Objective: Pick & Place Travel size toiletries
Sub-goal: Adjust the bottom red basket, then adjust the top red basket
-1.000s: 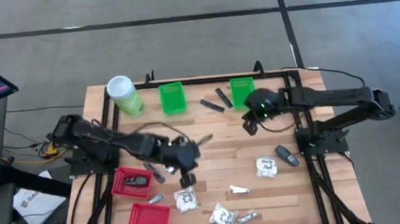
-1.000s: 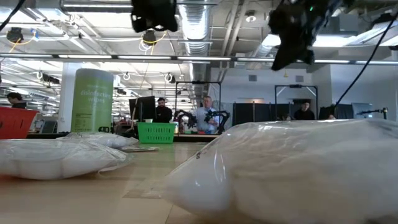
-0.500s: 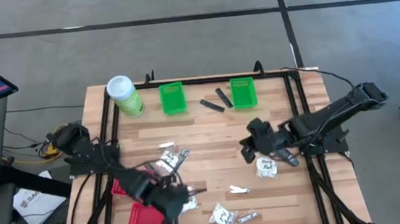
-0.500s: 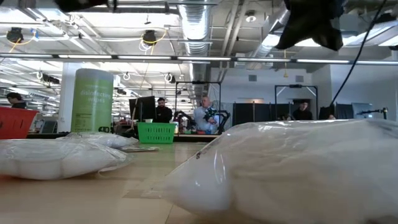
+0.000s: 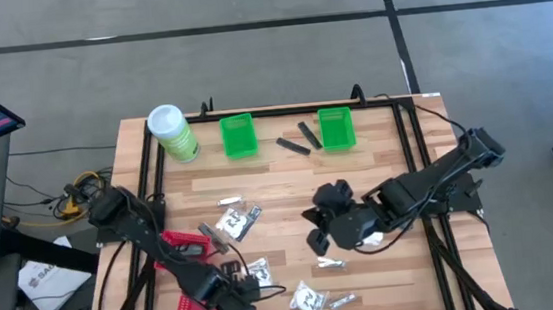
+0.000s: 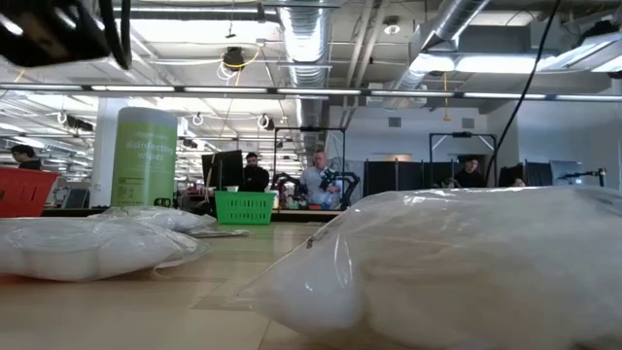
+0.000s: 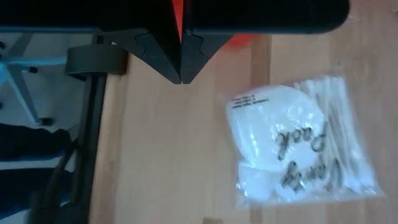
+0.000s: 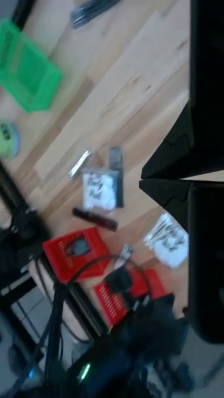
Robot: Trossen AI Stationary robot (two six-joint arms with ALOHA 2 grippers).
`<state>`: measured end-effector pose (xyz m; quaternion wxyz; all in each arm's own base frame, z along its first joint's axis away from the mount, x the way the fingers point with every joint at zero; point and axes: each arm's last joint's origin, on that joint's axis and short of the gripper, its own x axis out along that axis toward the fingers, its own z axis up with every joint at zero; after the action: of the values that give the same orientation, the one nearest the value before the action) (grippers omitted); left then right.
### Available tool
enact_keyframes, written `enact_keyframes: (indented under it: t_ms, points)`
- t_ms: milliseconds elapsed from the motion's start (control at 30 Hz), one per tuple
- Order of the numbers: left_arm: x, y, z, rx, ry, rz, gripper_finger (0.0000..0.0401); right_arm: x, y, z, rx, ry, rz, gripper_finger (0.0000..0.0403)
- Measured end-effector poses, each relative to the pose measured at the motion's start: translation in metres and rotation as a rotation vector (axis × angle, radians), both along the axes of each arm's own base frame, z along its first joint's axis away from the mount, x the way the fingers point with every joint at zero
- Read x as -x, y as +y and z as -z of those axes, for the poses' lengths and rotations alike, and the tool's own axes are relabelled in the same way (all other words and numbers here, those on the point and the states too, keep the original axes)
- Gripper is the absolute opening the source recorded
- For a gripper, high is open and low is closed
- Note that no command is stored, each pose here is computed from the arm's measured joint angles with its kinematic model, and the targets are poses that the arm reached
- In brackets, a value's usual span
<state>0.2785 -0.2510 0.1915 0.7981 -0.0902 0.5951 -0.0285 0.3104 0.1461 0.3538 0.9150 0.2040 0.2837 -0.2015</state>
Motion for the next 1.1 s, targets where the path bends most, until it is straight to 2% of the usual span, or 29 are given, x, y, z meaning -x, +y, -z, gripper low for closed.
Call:
enact_keyframes:
  t_ms: [167,367,567,700,867,1100]
  points:
    - [0.003,-0.010,0.008,0.037,0.019,-0.003,0.0000,-0.008,0.003,-0.016,0.023,-0.021,-0.008,0.0000]
    - [0.020,-0.020,0.013,0.037,0.072,-0.044,0.0000,-0.007,0.002,-0.022,0.039,-0.029,-0.024,0.0000]
    - [0.041,-0.016,0.034,0.012,0.168,-0.102,0.0000,-0.008,0.001,-0.022,0.049,-0.033,-0.031,0.0000]
    - [0.051,-0.013,0.033,0.028,0.171,-0.134,0.0000,-0.008,0.001,-0.022,0.049,-0.033,-0.031,0.0000]
    - [0.059,0.006,0.017,0.025,0.084,-0.205,0.0000,-0.008,0.001,-0.023,0.047,-0.036,-0.031,0.0000]
    - [0.070,0.064,0.011,-0.001,0.042,-0.341,0.0000,-0.009,0.001,-0.023,0.051,-0.044,-0.032,0.0000]
